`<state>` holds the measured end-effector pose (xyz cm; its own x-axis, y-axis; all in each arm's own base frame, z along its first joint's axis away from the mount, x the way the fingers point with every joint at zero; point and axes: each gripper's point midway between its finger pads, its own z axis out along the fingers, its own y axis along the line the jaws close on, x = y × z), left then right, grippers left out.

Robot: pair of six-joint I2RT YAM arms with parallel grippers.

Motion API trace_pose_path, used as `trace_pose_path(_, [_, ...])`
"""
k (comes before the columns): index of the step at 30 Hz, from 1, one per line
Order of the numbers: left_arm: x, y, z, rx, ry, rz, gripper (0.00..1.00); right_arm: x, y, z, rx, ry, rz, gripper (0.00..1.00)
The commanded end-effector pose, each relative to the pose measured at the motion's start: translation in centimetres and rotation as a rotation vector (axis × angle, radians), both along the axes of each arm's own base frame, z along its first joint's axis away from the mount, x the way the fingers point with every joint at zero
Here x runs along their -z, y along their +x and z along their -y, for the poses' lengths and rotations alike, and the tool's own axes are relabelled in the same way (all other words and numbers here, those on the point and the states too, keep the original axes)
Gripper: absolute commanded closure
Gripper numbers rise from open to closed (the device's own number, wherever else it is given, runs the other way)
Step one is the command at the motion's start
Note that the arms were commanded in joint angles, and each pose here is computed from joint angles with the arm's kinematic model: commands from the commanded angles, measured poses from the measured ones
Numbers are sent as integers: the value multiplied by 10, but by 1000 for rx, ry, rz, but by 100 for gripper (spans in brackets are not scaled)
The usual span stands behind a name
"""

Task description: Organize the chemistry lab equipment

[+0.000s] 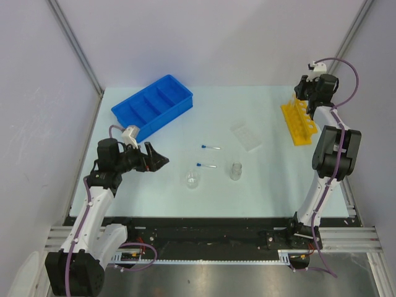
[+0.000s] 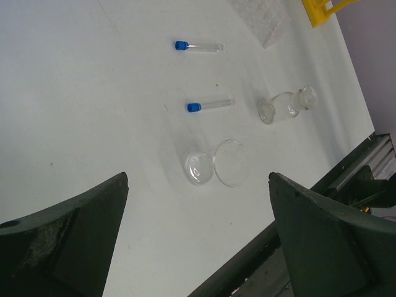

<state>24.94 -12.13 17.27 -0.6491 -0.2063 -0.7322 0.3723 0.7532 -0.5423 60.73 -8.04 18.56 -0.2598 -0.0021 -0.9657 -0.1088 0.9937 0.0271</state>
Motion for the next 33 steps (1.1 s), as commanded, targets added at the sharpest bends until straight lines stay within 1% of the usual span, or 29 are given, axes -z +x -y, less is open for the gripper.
trace_pose_path(1, [-8,3,1,5,1,32,0,0,-2,-3,-11,-16,9,81])
trace_pose_path(12, [-10,2,1,8,0,40,0,12,-12,-4,-10,-15,-19,78])
trace_pose_path(17, [-11,1,1,9,-1,47,0,12,-16,-5,-10,-15,-23,75])
trace_pose_path(24, [-16,0,2,12,-3,66,0,6,-23,-6,-11,-11,-29,75])
trace_pose_path(27, [-18,-1,2,16,-5,73,0,2,-26,-5,-10,-12,-27,71])
trace_pose_path(31, [-20,-1,2,16,-5,84,0,-13,-31,-3,-7,-14,-12,62])
trace_pose_path(33, [-21,-2,2,14,-5,90,0,-18,-34,-3,-7,-12,-11,60])
